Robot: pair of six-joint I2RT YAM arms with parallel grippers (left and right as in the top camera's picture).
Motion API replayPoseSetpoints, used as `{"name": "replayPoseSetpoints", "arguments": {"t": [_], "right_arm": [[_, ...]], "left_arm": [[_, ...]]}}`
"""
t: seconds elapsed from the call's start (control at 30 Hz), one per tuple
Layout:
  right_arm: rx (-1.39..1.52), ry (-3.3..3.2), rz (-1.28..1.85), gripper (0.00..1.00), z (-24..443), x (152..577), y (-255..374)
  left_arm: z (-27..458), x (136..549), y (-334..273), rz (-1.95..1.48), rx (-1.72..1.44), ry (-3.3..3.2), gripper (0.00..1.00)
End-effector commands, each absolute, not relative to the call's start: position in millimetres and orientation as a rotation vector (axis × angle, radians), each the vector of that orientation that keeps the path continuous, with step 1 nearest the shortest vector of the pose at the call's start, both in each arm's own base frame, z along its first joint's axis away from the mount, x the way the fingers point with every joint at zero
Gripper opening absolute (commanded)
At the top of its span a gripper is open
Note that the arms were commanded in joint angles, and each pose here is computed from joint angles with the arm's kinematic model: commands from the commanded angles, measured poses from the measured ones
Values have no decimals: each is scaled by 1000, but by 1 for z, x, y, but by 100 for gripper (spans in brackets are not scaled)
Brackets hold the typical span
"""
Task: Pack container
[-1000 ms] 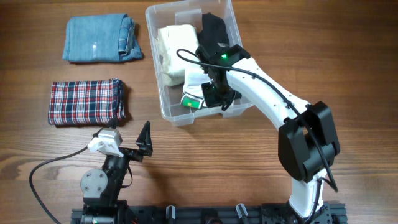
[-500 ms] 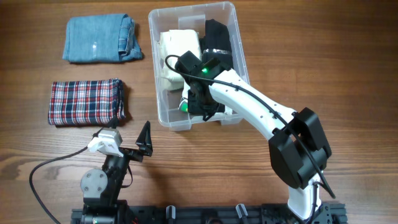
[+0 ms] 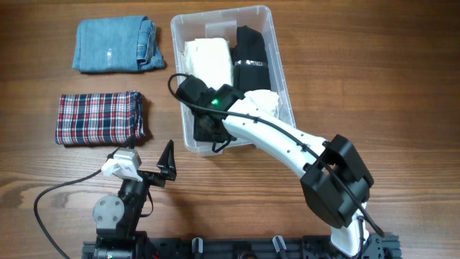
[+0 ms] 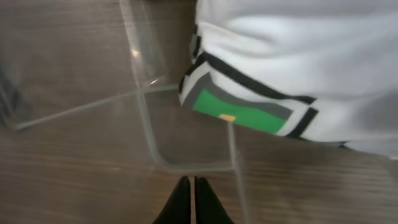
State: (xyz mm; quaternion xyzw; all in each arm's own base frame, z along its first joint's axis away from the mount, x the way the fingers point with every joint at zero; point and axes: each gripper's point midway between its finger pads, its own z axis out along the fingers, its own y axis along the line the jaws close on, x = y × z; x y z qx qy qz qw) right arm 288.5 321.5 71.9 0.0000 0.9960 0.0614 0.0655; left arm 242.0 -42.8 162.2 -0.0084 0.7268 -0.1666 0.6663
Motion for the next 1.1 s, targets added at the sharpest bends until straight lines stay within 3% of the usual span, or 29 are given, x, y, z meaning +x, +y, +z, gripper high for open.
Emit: {"name": "replayPoseSetpoints", "arguments": {"t": [0.0,0.07,0.1,0.13,0.17,0.2,0.27,0.33,0.5,0.6,1.07], "right_arm": [[-49,2840,125,9,121,321,289],[-72,2775,151,17,147,336,271],[-97,2735,165,28,163,345,261],[-142,2688,177,49,179,353,250],[-205,2639,188,62,196,360,240],[-253,2605,194,72,207,365,233],[-364,2533,205,82,231,373,212],[-466,2509,187,85,239,379,186],[-379,2618,131,85,214,396,123],[-475,2650,260,85,198,398,123],[-551,2830,249,85,121,406,127]], "left_arm": [[160,242,-40,-353,-17,1643,100],[160,242,-40,-353,-17,1643,100],[160,242,-40,-354,-17,1643,100],[160,242,-40,-354,-17,1643,100],[160,242,-40,-353,-17,1643,100],[160,242,-40,-354,-17,1643,100],[160,242,-40,-353,-17,1643,100],[160,242,-40,-354,-17,1643,100],[160,242,-40,-354,-17,1643,100],[160,242,-40,-353,-17,1643,100],[160,242,-40,-354,-17,1643,100]]}}
